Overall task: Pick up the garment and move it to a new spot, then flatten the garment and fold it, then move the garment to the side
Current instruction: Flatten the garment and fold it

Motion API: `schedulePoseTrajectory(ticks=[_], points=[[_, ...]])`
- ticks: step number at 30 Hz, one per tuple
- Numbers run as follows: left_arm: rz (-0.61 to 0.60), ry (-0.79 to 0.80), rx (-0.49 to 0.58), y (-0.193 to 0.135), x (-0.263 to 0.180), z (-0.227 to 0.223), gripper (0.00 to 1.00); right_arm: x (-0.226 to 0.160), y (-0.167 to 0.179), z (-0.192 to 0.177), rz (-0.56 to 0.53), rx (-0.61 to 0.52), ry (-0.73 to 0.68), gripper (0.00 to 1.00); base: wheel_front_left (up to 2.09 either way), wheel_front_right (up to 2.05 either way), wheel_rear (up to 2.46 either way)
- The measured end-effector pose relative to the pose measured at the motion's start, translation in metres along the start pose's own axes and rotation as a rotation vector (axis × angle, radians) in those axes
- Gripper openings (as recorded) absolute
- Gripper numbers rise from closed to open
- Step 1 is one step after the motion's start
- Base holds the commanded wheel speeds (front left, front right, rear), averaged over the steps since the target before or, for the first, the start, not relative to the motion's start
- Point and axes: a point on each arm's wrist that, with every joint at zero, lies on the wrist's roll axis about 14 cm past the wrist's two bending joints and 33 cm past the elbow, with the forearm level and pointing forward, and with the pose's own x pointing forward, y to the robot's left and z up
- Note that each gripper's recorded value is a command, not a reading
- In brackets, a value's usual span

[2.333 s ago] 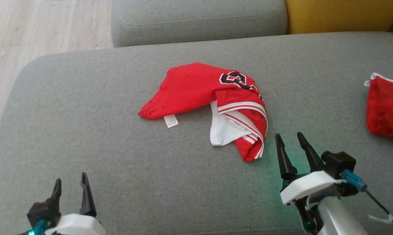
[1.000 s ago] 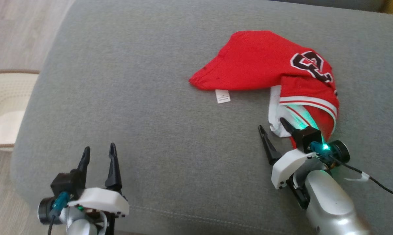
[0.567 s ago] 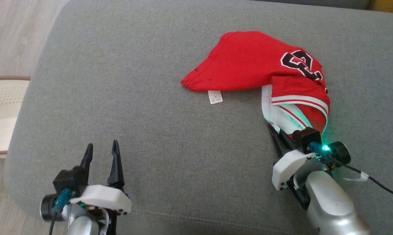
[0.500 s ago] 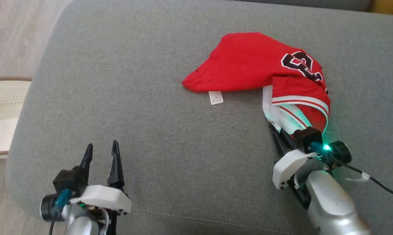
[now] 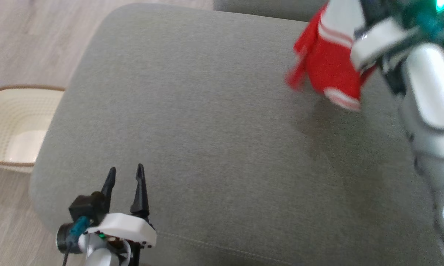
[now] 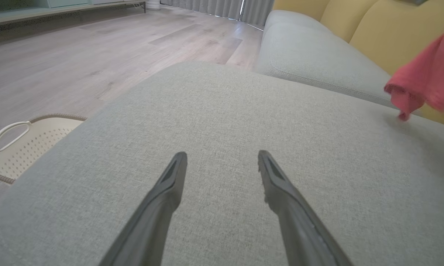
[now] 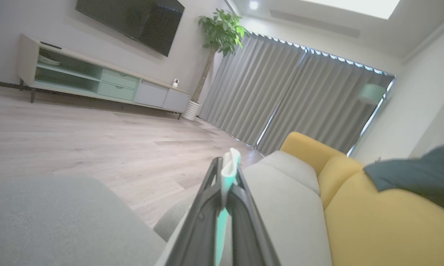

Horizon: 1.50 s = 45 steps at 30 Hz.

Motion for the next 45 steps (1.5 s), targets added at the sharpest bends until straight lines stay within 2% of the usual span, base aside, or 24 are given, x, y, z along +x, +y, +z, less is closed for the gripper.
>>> schedulePoseTrajectory(ticks=[4, 9, 12, 14, 19, 24, 30, 36, 43, 44, 45], points=[[0.021, 0.005, -0.016, 0.005, -0.009, -0.002, 1.00, 0.033, 0.002, 0.041, 0.058, -0.106, -0.062, 0.00, 0.00, 0.00, 0.00], [0.060, 0.017, -0.037, 0.015, -0.022, -0.006, 1.00, 0.069, 0.018, 0.083, 0.129, -0.175, -0.157, 0.00, 0.00, 0.00, 0.00], [0.091, 0.021, -0.036, 0.023, -0.029, -0.007, 1.00, 0.084, 0.033, 0.108, 0.171, -0.187, -0.234, 0.00, 0.00, 0.00, 0.00], [0.116, 0.023, -0.035, 0.029, -0.032, -0.008, 1.00, 0.089, 0.038, 0.113, 0.187, -0.173, -0.252, 0.00, 0.00, 0.00, 0.00], [0.104, 0.052, -0.042, 0.025, -0.033, -0.017, 1.00, 0.078, 0.045, 0.064, 0.226, -0.143, -0.152, 0.00, 0.00, 0.00, 0.00], [0.041, 0.065, -0.034, 0.007, -0.020, -0.020, 1.00, 0.043, 0.023, -0.009, 0.198, -0.095, 0.004, 0.00, 0.00, 0.00, 0.00], [-0.060, 0.045, -0.012, -0.021, 0.002, -0.012, 1.00, -0.018, -0.054, -0.076, 0.035, -0.066, 0.187, 0.00, 0.00, 0.00, 0.00], [-0.136, 0.047, -0.010, -0.043, 0.010, -0.014, 1.00, -0.089, -0.127, -0.113, -0.165, -0.048, 0.331, 0.00, 0.00, 0.00, 0.00], [-0.169, 0.047, -0.012, -0.053, 0.012, -0.014, 1.00, -0.143, -0.138, -0.147, -0.270, 0.017, 0.436, 0.00, 0.00, 0.00, 0.00], [-0.169, 0.048, -0.012, -0.053, 0.012, -0.014, 1.00, -0.150, -0.139, -0.153, -0.287, 0.025, 0.452, 0.19, 0.00, 0.00, 0.00], [-0.170, 0.050, -0.011, -0.053, 0.012, -0.014, 1.00, -0.155, -0.140, -0.158, -0.303, 0.032, 0.471, 0.86, 0.00, 0.00, 0.00]])
